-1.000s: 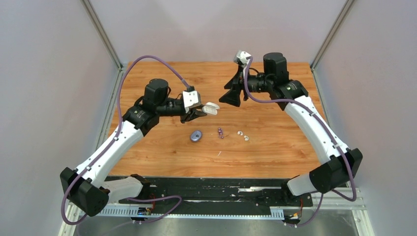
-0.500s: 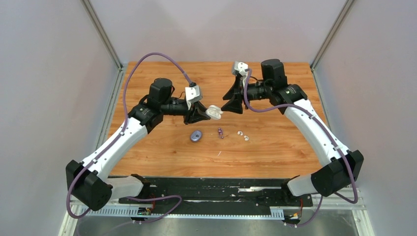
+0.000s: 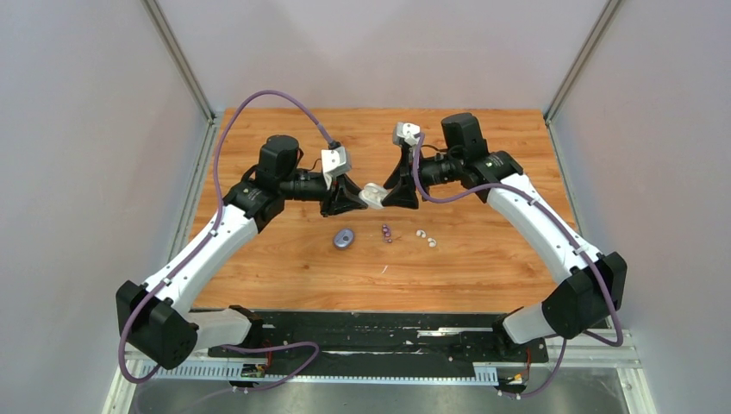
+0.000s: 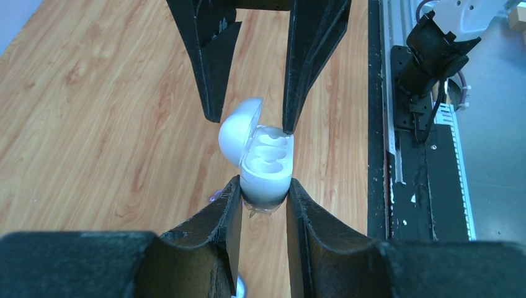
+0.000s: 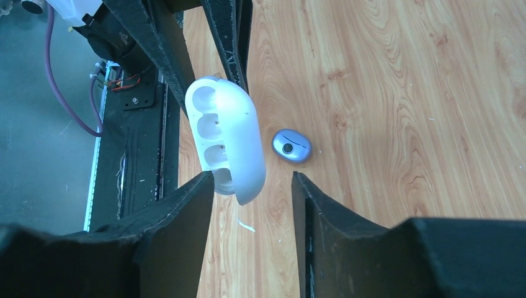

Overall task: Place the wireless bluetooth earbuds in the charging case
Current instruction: Open the charging case.

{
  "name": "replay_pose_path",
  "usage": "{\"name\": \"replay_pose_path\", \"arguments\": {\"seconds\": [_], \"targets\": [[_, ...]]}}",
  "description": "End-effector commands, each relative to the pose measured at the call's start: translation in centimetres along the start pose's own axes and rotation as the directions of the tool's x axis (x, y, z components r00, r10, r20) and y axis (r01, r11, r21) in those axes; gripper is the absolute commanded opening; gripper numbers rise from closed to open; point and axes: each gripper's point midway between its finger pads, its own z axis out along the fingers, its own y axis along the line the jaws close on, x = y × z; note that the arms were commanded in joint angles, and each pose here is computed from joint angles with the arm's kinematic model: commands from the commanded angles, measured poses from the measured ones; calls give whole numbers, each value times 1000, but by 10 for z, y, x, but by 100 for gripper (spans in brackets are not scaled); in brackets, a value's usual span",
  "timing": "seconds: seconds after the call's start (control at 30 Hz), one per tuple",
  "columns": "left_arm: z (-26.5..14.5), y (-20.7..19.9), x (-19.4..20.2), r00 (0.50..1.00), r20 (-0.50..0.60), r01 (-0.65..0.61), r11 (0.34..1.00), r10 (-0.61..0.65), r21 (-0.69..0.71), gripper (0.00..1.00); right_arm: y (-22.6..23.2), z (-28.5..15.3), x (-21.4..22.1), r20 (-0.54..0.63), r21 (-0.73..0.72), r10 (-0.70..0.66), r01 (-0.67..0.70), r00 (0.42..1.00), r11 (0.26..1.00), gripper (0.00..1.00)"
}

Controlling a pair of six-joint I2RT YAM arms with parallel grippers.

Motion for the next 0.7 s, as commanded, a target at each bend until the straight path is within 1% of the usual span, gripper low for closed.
{"name": "replay_pose_path", "arguments": {"seconds": [0.0, 0.1, 0.3, 0.37, 0.43, 0.47, 0.5, 0.53, 0.57, 0.6, 0.63, 0.67], "targets": [[-2, -3, -18, 999, 40, -37, 999, 36, 23, 0, -2, 3, -2, 12, -11, -43, 43, 999, 999, 46], [-2, -3, -17, 998, 37, -44, 999, 43, 32, 0, -3, 4, -3, 16, -15, -45, 46, 999, 999, 39], [-1, -3, -18, 997, 31, -67, 997, 66, 46, 0, -5, 4, -5, 22, -9, -49, 50, 999, 999, 30], [-1, -3, -18, 997, 31, -70, 997, 68, 45, 0, -6, 5, -5, 25, -8, -48, 48, 999, 999, 20], [-1, -1, -17, 998, 28, -62, 997, 61, 38, 0, -7, 5, -5, 24, 0, -55, 55, 998, 999, 1], [0, 1, -16, 998, 23, -57, 998, 56, 25, 0, -9, 4, -6, 23, 13, -60, 59, 998, 998, 0], [0, 3, -16, 999, 20, -41, 999, 41, 14, 3, -11, 4, -6, 19, 26, -68, 67, 998, 997, 0], [-1, 6, -15, 999, 12, -33, 999, 33, -8, 23, -13, 3, -6, 14, 39, -75, 75, 997, 996, 0], [-3, 6, -13, 1000, -3, -8, 1000, 8, -22, 34, -15, 2, -5, 5, 53, -86, 85, 996, 995, 0], [-5, 11, -15, 1000, -10, -6, 998, 5, -58, 54, -16, 1, -5, -2, 65, -100, 100, 995, 993, 0], [-8, 11, -14, 1000, -23, 17, 997, -18, -71, 62, -18, -1, -5, -12, 76, -115, 115, 993, 990, 0], [-13, 12, -21, 1000, -19, 7, 995, -9, -99, 75, -19, -2, -4, -28, 83, -125, 127, 992, 988, 0]]}}
